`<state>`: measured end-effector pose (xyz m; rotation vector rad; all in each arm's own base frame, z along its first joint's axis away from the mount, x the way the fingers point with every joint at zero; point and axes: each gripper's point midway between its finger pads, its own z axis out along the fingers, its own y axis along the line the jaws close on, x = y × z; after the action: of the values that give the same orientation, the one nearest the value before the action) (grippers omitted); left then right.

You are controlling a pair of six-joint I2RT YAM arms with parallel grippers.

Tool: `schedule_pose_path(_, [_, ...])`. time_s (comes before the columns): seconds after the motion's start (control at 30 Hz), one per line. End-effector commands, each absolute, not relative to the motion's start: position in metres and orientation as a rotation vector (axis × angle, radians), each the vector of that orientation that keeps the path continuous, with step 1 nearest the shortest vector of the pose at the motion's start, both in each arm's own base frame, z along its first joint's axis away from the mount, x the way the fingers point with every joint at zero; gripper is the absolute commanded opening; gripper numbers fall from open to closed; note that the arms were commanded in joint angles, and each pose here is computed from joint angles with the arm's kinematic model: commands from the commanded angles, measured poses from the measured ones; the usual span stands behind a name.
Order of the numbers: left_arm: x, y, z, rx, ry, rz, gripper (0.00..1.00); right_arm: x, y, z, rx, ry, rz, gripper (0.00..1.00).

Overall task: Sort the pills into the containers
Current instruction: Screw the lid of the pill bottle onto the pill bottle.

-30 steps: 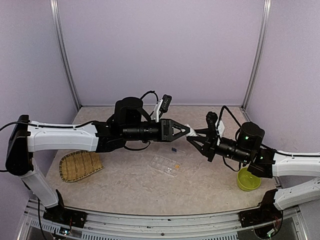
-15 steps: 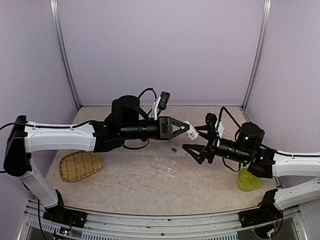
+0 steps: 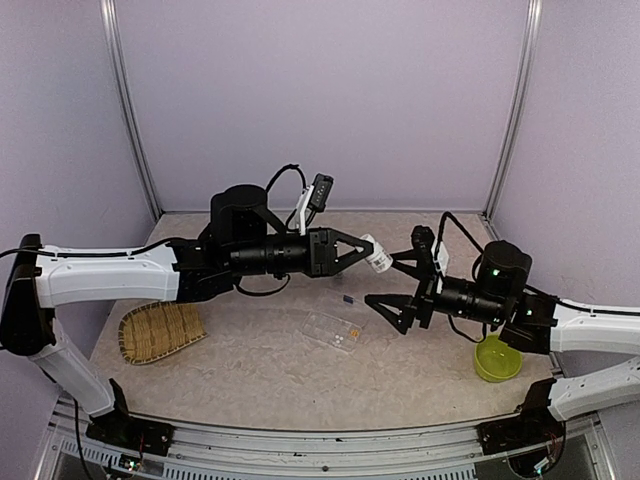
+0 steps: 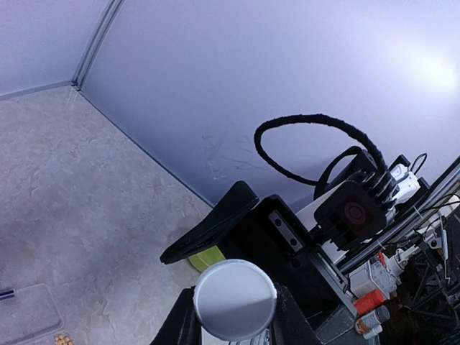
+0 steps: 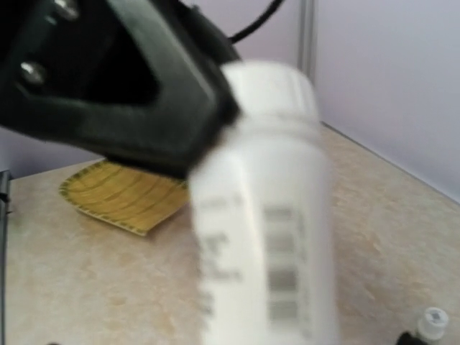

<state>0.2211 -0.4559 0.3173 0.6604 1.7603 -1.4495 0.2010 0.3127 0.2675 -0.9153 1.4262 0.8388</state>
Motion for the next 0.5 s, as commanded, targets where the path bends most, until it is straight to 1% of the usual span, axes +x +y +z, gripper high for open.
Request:
schedule_pose_path(0.0, [0.213, -0.449, 0.329, 0.743, 1.688, -1.434, 0.11, 0.187, 0.314, 0.291, -0.948, 1.389, 0.93, 1.0])
schedule_pose_path(0.27, [0.197, -0.45, 0.337, 0.902, 1.61, -1.421, 0.11, 0.185, 0.305, 0.302, -0.948, 1.478, 1.103, 1.0])
schedule_pose_path(0.47, [0.193, -0.449, 0.335, 0.964, 1.606, -1.408, 0.11, 0.167, 0.302, 0.308, -1.042, 1.47, 1.277, 1.0])
